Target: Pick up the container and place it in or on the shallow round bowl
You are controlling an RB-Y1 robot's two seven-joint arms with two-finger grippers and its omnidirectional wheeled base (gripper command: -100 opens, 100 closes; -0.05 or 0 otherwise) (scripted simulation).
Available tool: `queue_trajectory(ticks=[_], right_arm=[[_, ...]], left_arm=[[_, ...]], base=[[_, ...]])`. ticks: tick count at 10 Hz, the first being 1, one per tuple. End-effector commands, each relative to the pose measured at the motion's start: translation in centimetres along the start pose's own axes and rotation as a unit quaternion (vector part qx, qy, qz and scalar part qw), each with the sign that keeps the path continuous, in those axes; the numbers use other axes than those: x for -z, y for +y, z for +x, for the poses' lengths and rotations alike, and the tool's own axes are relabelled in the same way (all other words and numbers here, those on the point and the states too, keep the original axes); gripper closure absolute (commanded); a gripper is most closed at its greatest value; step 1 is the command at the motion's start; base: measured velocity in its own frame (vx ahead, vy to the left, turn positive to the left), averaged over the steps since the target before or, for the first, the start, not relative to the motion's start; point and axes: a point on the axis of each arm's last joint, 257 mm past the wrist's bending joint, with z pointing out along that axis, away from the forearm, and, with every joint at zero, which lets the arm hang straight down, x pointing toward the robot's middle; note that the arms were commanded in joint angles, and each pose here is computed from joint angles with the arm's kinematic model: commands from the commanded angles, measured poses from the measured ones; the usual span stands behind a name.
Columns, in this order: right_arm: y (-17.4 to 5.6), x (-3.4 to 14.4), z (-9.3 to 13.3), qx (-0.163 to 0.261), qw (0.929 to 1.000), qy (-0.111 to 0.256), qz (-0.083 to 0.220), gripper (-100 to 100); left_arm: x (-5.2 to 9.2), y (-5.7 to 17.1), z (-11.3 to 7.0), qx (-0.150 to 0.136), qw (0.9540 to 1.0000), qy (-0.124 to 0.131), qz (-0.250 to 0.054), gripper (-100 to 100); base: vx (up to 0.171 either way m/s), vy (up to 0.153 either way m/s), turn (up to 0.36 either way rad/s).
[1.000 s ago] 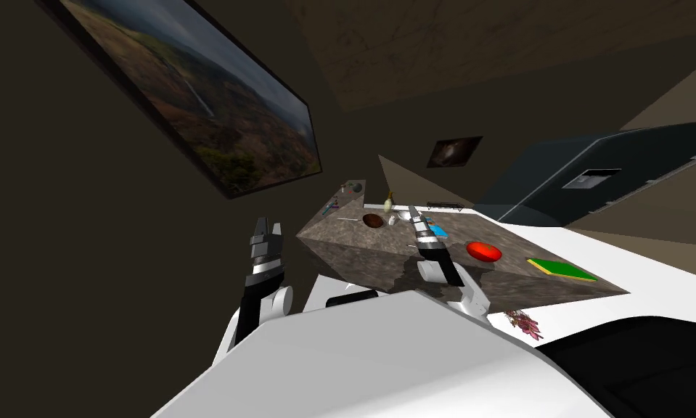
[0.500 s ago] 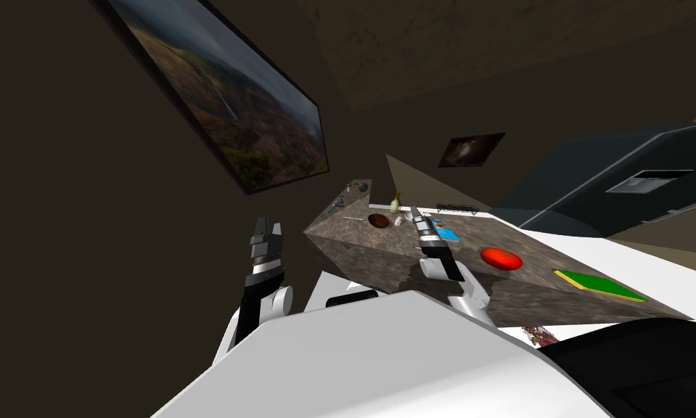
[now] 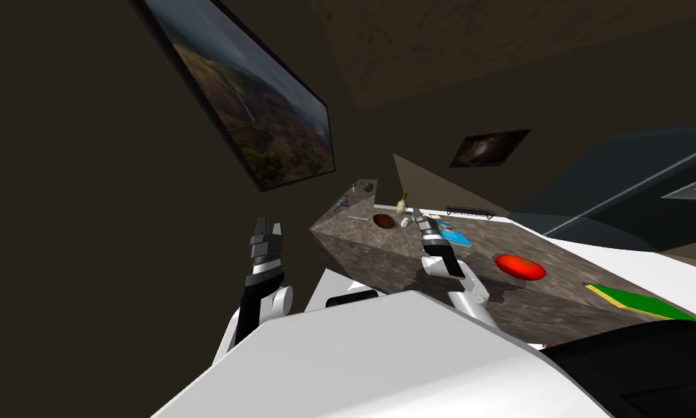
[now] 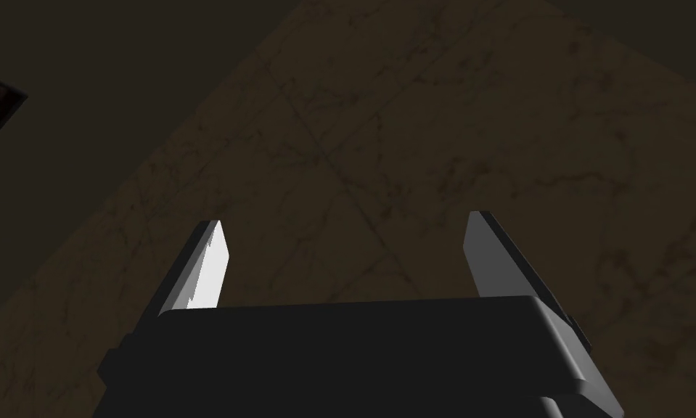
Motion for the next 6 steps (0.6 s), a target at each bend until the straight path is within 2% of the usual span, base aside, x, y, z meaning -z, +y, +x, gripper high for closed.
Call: queue_trajectory(ticks=[1,2,4,5,6], right_arm=[[-0.5,0.0,0.2,0.021,0.9998,0.000,0.003,-100],[-2.3,-0.3,0.1,0.037,0.9991,-0.001,0.021,-100],[-2.5,-0.3,0.2,0.057,0.9981,0.001,0.023,-100],[-4.5,-0.5,0.3,0.075,0.9963,0.001,0.042,-100],[-4.5,-0.5,0.3,0.087,0.9953,0.002,0.042,-100]], left_arm=[[0.0,0.0,0.0,0.000,1.0000,0.000,0.000,0],[0.0,0.0,0.0,0.000,1.0000,0.000,0.000,0],[0.0,0.0,0.0,0.000,1.0000,0.000,0.000,0],[0.0,0.0,0.0,0.000,1.0000,0.000,0.000,0],[0.0,0.0,0.0,0.000,1.0000,0.000,0.000,0]], base=[[-0.006,0.008,-0.025],[-0.012,0.019,0.201],[-0.008,0.009,0.038],[-0.009,0.019,0.170],[-0.009,0.011,0.103]])
